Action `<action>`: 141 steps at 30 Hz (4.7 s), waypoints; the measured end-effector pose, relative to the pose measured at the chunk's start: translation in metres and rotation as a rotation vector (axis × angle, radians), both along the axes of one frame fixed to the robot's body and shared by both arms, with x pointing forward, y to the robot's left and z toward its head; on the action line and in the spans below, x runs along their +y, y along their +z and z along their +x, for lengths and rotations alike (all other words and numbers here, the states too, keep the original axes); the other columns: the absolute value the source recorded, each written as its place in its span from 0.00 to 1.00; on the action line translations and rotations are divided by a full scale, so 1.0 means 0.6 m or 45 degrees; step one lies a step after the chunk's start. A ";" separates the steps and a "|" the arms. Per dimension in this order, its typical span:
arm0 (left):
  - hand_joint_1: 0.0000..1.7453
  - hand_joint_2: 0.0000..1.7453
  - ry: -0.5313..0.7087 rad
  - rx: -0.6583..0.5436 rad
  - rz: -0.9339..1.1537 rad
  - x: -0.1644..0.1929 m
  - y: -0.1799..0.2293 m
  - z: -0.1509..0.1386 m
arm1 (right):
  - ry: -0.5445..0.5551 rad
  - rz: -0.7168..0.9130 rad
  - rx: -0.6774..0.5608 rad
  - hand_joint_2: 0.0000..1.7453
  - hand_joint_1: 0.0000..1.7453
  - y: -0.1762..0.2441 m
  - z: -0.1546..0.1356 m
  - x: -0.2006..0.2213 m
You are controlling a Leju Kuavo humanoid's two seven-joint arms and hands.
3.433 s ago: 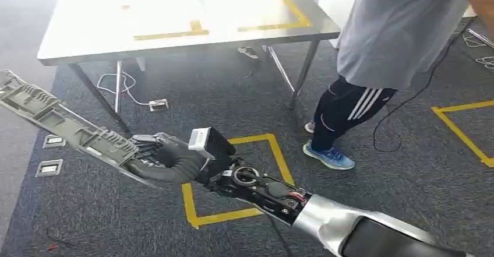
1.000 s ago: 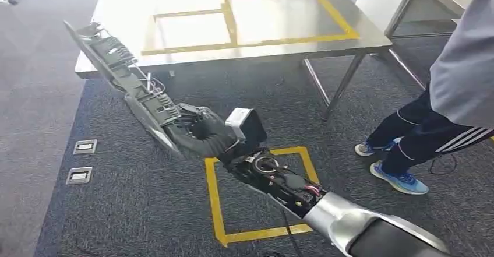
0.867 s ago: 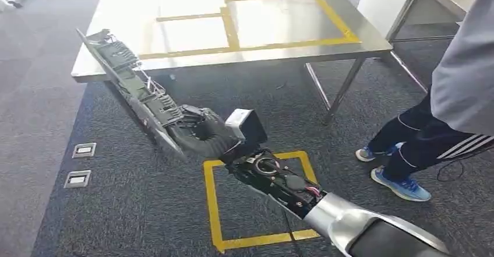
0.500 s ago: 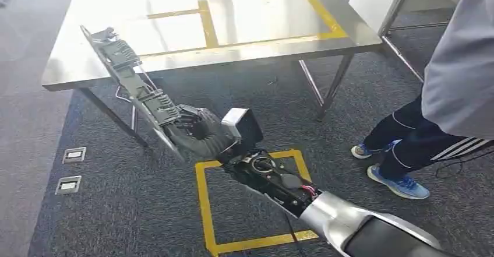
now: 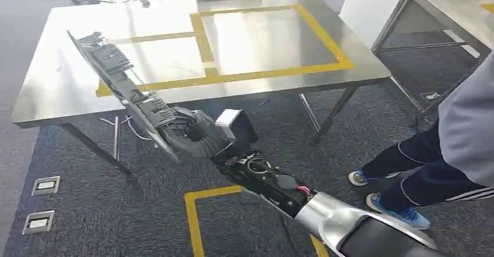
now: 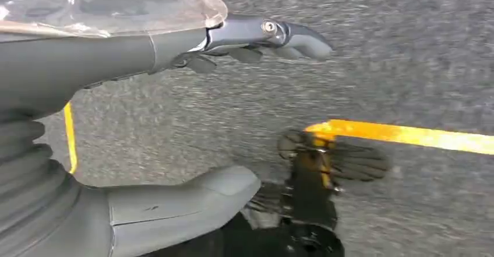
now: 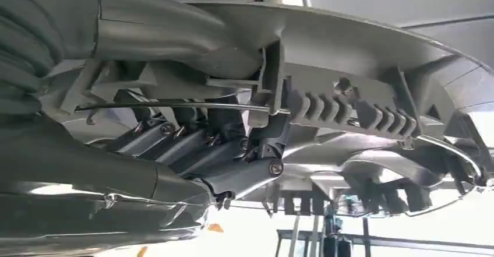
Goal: Take the parts from the cabinet and place them on the table.
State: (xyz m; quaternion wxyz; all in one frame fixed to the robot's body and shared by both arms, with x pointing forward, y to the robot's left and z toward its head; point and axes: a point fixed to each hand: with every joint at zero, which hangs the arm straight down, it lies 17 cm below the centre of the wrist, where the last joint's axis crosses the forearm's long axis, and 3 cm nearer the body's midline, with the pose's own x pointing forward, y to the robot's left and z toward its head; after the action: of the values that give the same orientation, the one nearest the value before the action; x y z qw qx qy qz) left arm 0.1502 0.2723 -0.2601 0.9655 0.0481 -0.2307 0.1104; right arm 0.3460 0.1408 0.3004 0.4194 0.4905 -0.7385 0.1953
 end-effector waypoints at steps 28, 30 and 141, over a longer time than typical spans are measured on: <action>0.00 1.00 -0.034 0.014 0.003 -0.005 -0.002 -0.006 | -0.015 0.032 0.003 1.00 1.00 0.006 0.001 0.001; 0.00 1.00 -0.055 0.023 0.012 -0.005 -0.003 -0.010 | -0.034 0.061 0.010 1.00 1.00 0.005 0.002 -0.007; 0.00 1.00 -0.135 0.055 0.005 -0.022 -0.006 -0.016 | -0.700 -0.031 -0.266 1.00 1.00 0.060 0.099 -0.113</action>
State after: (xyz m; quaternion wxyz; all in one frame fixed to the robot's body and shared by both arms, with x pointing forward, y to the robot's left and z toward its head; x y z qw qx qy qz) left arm 0.1406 0.2590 -0.2636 0.9747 0.0401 -0.2122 0.0578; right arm 0.4054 0.0732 0.3361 0.3842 0.2442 -0.8804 0.1328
